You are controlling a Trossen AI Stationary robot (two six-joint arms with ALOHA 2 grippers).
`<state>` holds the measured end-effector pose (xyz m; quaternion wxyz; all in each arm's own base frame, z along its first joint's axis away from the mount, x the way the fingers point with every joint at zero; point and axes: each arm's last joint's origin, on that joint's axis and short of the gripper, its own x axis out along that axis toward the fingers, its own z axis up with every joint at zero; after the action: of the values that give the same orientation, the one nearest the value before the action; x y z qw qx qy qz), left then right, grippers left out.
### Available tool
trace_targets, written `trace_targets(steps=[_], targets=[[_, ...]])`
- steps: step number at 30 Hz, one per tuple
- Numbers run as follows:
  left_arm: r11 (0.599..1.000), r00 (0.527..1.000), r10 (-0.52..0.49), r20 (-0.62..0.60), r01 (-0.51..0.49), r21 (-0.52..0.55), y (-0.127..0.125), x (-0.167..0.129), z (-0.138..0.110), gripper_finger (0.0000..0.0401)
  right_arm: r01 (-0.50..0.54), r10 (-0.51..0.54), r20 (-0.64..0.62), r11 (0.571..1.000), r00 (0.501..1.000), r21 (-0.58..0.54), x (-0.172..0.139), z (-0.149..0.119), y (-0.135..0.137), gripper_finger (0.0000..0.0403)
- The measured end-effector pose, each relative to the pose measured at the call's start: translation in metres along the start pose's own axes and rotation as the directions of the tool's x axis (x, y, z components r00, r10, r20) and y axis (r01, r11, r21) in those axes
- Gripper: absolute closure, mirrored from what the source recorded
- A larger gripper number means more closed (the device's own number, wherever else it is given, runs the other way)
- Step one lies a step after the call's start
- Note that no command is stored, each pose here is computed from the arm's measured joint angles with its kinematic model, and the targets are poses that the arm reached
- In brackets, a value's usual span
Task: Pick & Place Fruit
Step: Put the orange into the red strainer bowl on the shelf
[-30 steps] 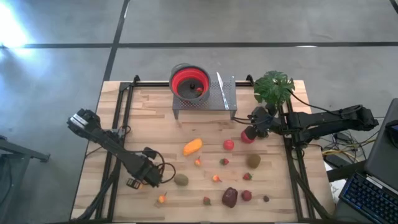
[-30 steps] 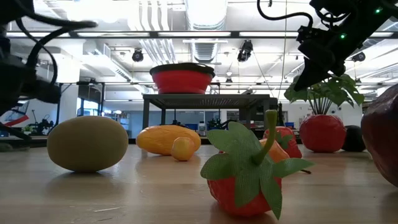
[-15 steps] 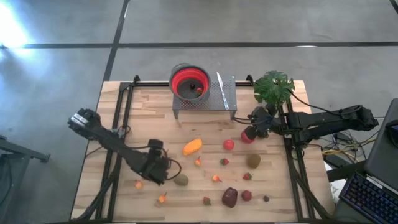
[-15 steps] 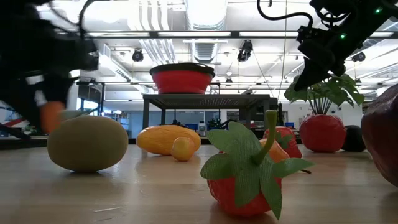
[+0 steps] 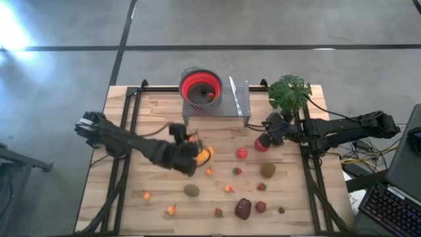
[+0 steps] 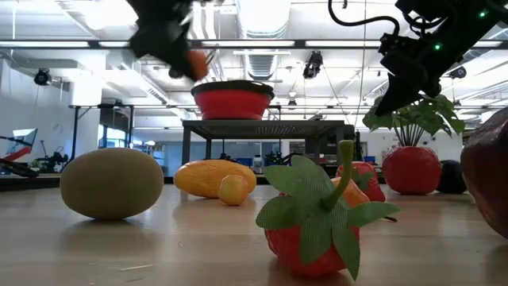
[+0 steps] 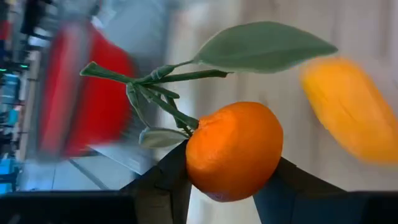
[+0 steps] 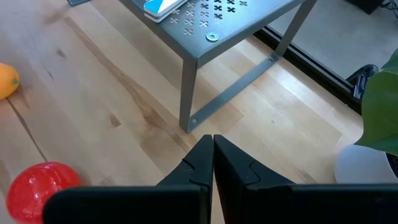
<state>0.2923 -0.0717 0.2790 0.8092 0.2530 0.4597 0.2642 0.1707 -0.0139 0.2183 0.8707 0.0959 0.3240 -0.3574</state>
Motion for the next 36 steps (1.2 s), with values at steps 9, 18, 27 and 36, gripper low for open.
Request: trace_targets(steps=[9, 18, 27, 36], targets=[[0.939, 0.994, 0.106, 0.036, -0.088, -0.333, 0.123, 0.007, 0.050, 0.0261, 0.000, 0.000, 0.000, 1.000, 1.000, -0.002, 0.000, 0.000, 0.000, 0.0394], [0.794, 0.996, -0.001, 0.092, 0.057, -0.606, 0.210, 0.056, 0.036, 0.0261, 0.000, 0.000, 0.000, 1.000, 1.000, -0.011, 0.000, 0.000, 0.000, 0.0394], [0.736, 0.996, -0.066, 0.051, 0.083, -0.672, 0.226, 0.093, 0.012, 0.0261, 0.012, -0.011, 0.009, 1.000, 1.000, -0.021, 0.000, 0.000, 0.000, 0.0394], [0.802, 0.990, -0.135, -0.033, 0.089, -0.591, 0.203, 0.137, 0.015, 0.0261, 0.023, -0.022, 0.015, 1.000, 1.000, -0.020, 0.000, 0.000, -0.001, 0.0394]])
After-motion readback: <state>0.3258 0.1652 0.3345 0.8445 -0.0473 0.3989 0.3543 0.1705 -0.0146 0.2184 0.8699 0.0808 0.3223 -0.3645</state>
